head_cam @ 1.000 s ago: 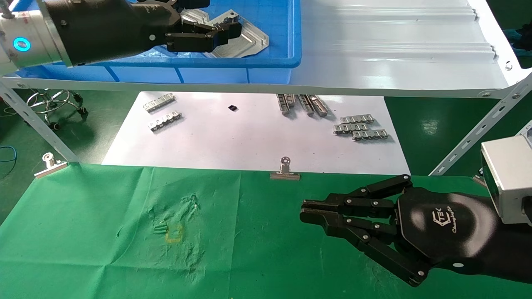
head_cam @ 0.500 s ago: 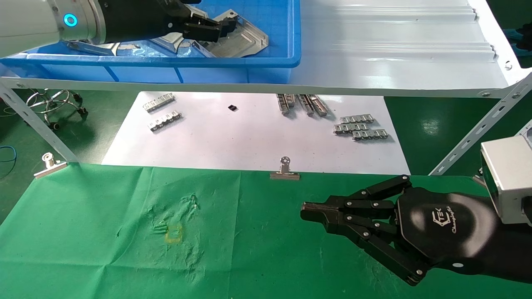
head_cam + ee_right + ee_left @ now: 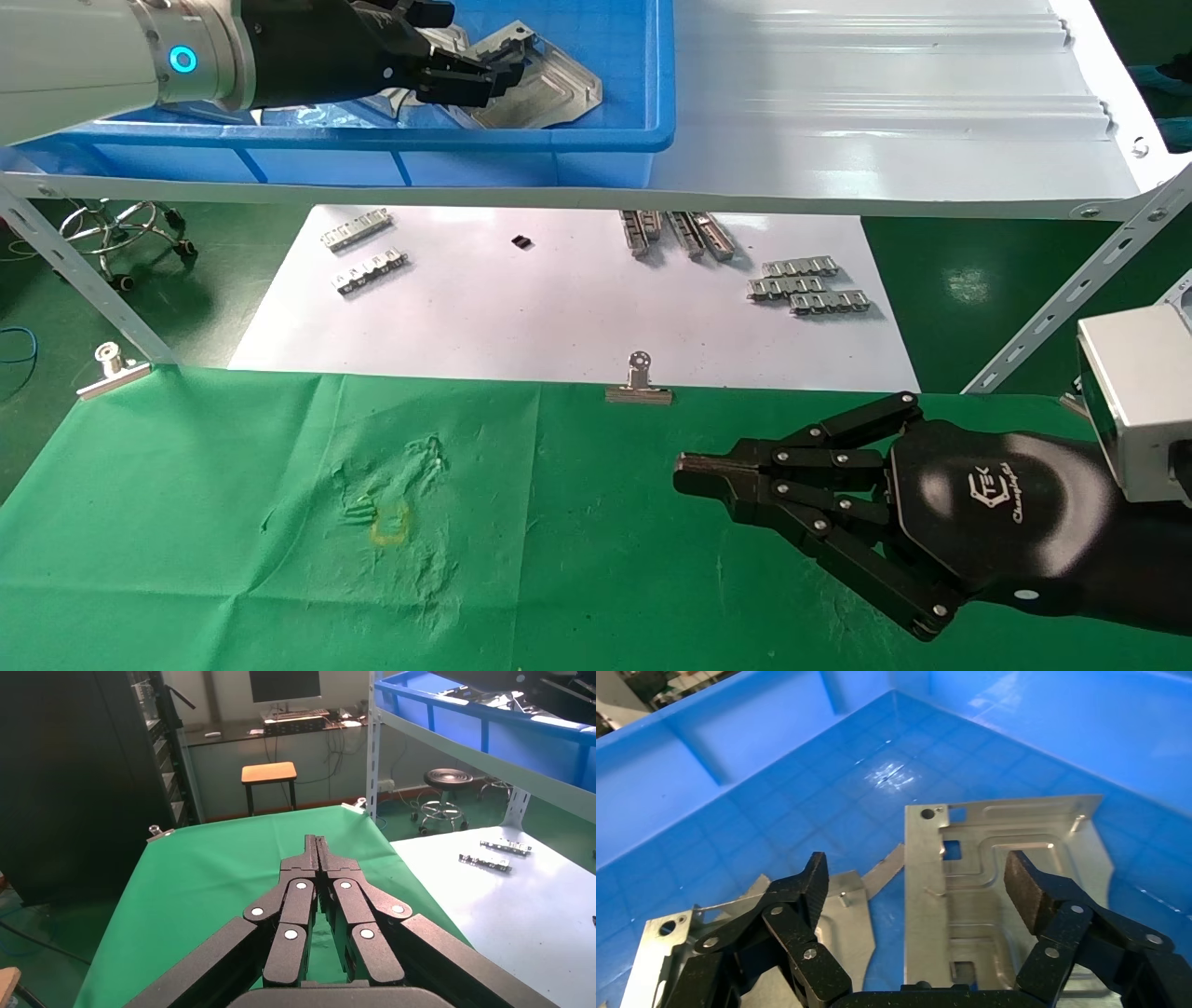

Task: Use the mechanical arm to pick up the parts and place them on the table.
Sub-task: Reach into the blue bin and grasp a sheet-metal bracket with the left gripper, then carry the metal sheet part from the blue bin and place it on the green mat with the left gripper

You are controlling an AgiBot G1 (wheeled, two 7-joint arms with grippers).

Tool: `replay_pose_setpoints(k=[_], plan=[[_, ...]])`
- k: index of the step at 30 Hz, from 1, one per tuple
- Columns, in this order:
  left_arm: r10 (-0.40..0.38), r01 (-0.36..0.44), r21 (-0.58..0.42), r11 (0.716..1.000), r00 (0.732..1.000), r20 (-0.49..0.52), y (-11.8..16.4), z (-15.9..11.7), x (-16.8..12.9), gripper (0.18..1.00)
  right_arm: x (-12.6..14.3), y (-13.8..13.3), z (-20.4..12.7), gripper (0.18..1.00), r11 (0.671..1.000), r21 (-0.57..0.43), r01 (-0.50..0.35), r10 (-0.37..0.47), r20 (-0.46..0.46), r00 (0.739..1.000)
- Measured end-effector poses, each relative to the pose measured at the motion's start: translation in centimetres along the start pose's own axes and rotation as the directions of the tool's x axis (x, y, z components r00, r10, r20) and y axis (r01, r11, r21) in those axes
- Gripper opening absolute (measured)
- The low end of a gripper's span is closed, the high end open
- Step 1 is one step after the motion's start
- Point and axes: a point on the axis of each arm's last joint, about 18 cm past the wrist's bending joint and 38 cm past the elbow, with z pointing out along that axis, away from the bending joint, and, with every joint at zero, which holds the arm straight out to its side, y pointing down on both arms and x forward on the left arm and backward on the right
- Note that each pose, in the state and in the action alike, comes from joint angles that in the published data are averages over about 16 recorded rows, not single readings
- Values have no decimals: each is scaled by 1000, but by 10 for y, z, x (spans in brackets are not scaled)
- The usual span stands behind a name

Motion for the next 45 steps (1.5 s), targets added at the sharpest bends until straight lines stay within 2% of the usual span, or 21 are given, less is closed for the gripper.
replay_pose_setpoints(k=[10,26,32,38,45], plan=[[0,1,-18,1000,1000,27,8,5,-1,814,0,0,0,192,1000,0,0,0,0,1000],[-4,5,-12,1000,999,50,8,3,-6,436,0,0,0,192,1000,0,0,0,0,1000],[-4,4,3,1000,999,51,3,-1,-9,336,0,0,0,192,1000,0,0,0,0,1000],[-4,3,22,1000,999,47,-3,-6,-12,282,0,0,0,192,1000,0,0,0,0,1000],[-9,7,55,998,999,42,-12,-14,-17,268,0,0,0,192,1000,0,0,0,0,1000]])
